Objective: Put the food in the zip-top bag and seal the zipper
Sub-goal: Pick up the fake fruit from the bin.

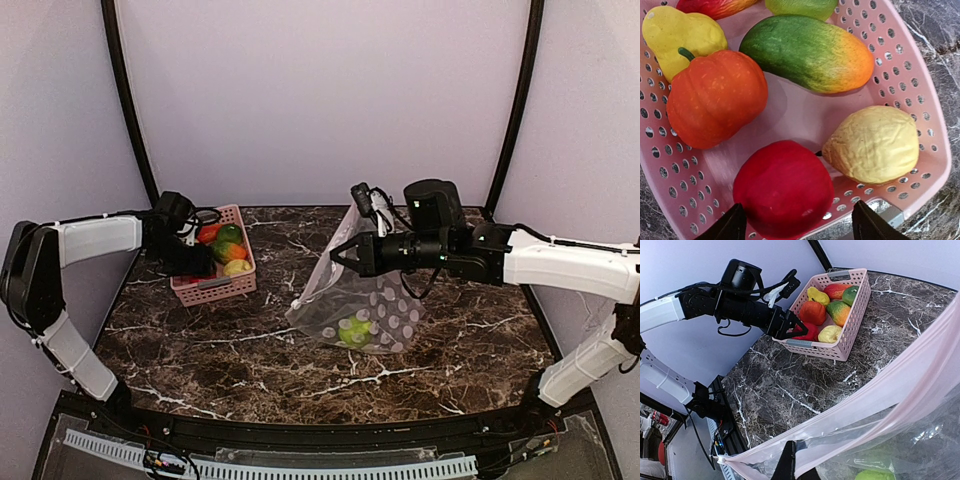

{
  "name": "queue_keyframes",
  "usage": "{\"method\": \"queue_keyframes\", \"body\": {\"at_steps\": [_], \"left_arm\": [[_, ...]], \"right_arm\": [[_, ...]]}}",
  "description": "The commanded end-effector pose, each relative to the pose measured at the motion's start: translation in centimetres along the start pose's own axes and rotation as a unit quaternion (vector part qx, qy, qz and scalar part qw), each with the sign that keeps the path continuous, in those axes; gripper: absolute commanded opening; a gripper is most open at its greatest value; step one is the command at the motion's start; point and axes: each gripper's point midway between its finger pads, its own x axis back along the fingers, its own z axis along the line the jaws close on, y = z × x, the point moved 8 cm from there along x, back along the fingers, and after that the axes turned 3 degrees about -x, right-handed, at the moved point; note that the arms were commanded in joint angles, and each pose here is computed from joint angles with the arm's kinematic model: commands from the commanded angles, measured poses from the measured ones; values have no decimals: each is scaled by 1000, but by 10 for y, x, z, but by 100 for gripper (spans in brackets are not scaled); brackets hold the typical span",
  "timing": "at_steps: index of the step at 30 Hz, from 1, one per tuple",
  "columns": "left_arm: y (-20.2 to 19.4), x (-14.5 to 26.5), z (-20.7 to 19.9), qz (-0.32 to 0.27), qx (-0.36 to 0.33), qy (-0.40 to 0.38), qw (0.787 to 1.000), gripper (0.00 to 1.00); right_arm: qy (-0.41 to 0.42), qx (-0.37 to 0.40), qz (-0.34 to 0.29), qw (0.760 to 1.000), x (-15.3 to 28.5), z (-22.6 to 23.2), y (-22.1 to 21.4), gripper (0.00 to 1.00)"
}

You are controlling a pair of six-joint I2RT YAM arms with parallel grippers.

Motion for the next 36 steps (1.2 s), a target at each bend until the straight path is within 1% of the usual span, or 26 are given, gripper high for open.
{"method": "queue_keyframes", "body": {"at_steps": [1, 4, 7, 14, 16, 23, 28, 32, 36], "left_arm": [[-1, -7, 9, 12, -10, 38, 999, 73], [-2, -12, 12, 14, -7, 40, 999, 74], [-3, -18, 13, 28, -11, 46, 998, 75], [-5, -26, 14, 43, -8, 33, 998, 77], [-5, -27, 15, 44, -7, 32, 998, 75], [-4, -27, 16, 44, -7, 29, 999, 65], [-4, -27, 16, 46, -9, 30, 998, 64], [-2, -22, 17, 36, -11, 33, 999, 63], [3, -9, 16, 1, -13, 31, 999, 63]], "right_arm": [[2, -3, -7, 1000, 4, 2, -1, 0], [2, -6, -9, 1000, 4, 1, -1, 0], [4, -6, -9, 1000, 4, 1, -1, 0], [3, -7, -12, 1000, 5, 2, -1, 0], [3, -7, -11, 1000, 5, 2, -1, 0], [6, -9, -12, 1000, 3, 3, 0, 0], [6, -8, -10, 1000, 3, 3, -1, 0], [5, -9, -10, 1000, 2, 3, -2, 0], [4, -10, -10, 1000, 3, 3, -2, 0]]}}
